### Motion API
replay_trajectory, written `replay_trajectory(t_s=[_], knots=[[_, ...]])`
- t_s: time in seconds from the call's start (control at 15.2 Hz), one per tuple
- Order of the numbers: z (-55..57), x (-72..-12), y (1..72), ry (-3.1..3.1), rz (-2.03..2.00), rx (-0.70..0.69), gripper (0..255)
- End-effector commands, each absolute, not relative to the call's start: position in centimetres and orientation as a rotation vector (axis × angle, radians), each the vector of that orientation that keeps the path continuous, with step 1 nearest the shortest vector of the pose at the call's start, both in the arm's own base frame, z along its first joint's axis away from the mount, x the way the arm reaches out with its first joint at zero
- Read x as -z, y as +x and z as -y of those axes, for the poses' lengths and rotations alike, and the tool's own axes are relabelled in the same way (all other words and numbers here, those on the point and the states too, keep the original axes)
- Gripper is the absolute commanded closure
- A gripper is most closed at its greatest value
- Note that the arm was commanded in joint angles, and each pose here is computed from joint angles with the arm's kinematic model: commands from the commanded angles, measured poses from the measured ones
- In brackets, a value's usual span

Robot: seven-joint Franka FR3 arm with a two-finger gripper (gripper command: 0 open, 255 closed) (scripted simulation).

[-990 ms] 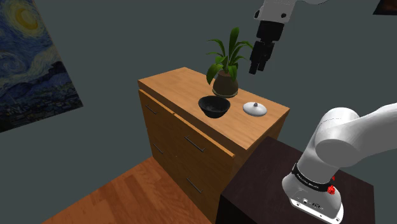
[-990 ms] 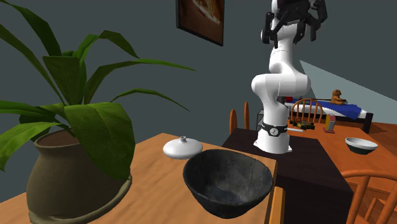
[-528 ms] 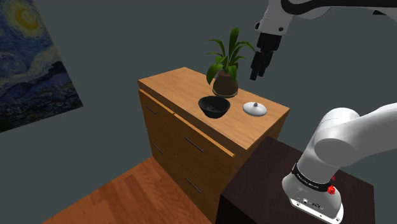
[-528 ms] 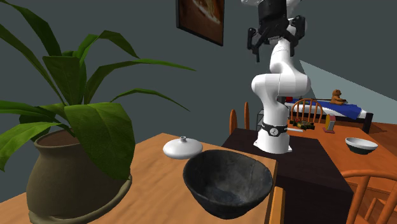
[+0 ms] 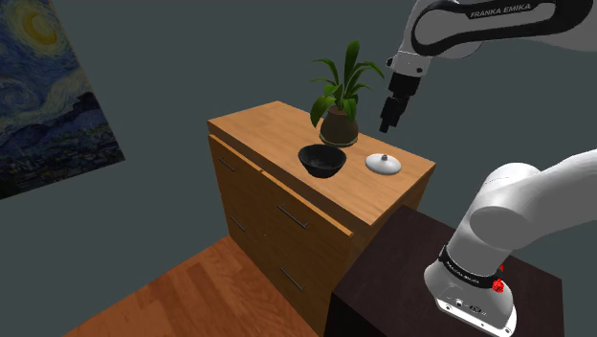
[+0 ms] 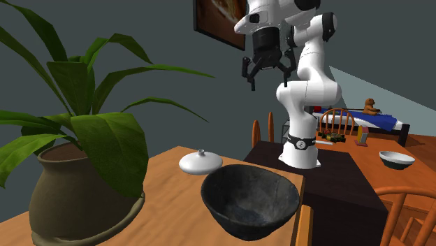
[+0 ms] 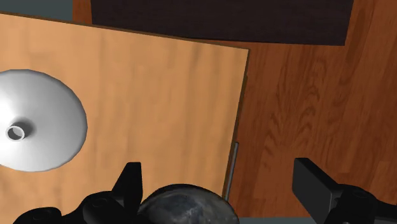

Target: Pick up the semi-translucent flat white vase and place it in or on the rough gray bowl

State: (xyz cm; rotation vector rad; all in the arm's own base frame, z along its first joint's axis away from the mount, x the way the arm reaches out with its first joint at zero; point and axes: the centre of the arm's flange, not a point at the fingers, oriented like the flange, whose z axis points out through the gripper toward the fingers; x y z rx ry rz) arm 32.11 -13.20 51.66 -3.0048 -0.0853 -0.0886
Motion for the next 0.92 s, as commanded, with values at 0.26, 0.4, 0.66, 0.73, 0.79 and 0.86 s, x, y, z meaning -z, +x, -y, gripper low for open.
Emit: replay_trajectory(t_s=[0.26,0.4,0.66,0.73,0.79,0.86], knots=[[19.2,-46.6,33.1,-3.016,0.080,0.101,0],[21.2,-45.0,33.4,-3.019,0.077,0.105,0],[25.2,-41.8,34.1,-3.026,0.073,0.113,0],[26.2,-41.0,34.3,-3.027,0.072,0.115,0],[27.2,-40.2,34.5,-3.029,0.071,0.117,0],[28.2,-39.4,34.6,-3.031,0.069,0.119,0]])
